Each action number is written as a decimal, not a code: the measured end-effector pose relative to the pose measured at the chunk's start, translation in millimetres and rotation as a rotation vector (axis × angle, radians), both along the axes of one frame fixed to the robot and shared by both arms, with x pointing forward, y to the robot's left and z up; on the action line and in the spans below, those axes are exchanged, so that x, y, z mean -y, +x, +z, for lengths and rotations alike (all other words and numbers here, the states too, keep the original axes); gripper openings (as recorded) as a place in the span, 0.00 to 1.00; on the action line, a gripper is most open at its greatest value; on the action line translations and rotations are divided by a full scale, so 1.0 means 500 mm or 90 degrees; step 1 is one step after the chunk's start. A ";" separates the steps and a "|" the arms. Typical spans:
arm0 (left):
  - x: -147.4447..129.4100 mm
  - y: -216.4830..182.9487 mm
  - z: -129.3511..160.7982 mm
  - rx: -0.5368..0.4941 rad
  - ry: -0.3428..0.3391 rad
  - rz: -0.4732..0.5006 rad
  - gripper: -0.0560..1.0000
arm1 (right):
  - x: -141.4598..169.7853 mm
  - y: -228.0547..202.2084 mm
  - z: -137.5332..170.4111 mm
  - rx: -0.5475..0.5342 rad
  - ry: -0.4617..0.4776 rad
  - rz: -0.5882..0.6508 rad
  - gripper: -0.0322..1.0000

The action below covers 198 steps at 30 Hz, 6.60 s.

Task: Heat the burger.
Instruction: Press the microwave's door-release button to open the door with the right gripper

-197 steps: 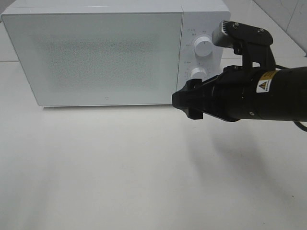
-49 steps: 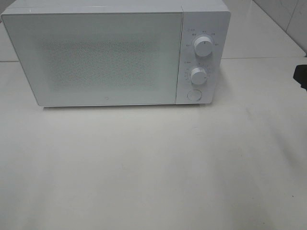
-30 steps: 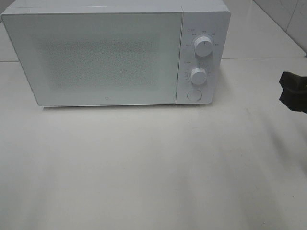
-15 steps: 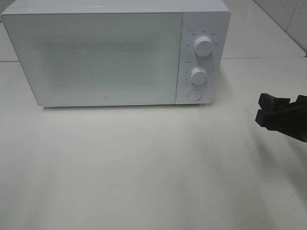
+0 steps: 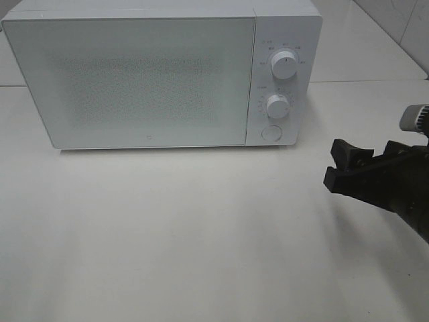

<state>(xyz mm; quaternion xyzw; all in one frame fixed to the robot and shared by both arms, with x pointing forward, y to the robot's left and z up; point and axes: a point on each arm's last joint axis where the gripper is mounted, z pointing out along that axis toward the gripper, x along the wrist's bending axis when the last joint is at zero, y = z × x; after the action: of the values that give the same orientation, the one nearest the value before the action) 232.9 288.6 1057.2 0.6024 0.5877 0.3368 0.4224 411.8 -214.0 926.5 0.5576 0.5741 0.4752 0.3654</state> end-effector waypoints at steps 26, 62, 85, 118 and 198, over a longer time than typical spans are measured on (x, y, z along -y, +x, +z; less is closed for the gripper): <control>0.000 0.000 0.000 0.000 0.000 0.000 0.99 | -0.047 0.005 0.013 -0.085 0.453 -0.092 0.55; 0.000 0.000 0.000 0.000 0.000 0.000 0.99 | -0.080 0.036 -0.044 -0.209 0.895 -0.285 0.03; 0.000 0.000 0.000 0.000 0.000 0.000 0.99 | -0.138 0.157 -0.102 -0.182 0.917 -0.353 0.03; 0.000 0.000 0.000 0.000 0.000 0.000 0.99 | -0.169 0.287 -0.151 -0.197 0.932 -0.383 0.03; 0.000 0.000 0.000 0.000 0.000 0.000 0.99 | -0.180 0.360 -0.170 -0.158 0.871 -0.428 0.03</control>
<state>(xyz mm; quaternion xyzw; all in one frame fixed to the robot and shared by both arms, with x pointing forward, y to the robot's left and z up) 232.9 288.6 1057.2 0.6024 0.5877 0.3368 0.4224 591.9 -124.2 841.5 0.8529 -0.0110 0.5220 -0.0029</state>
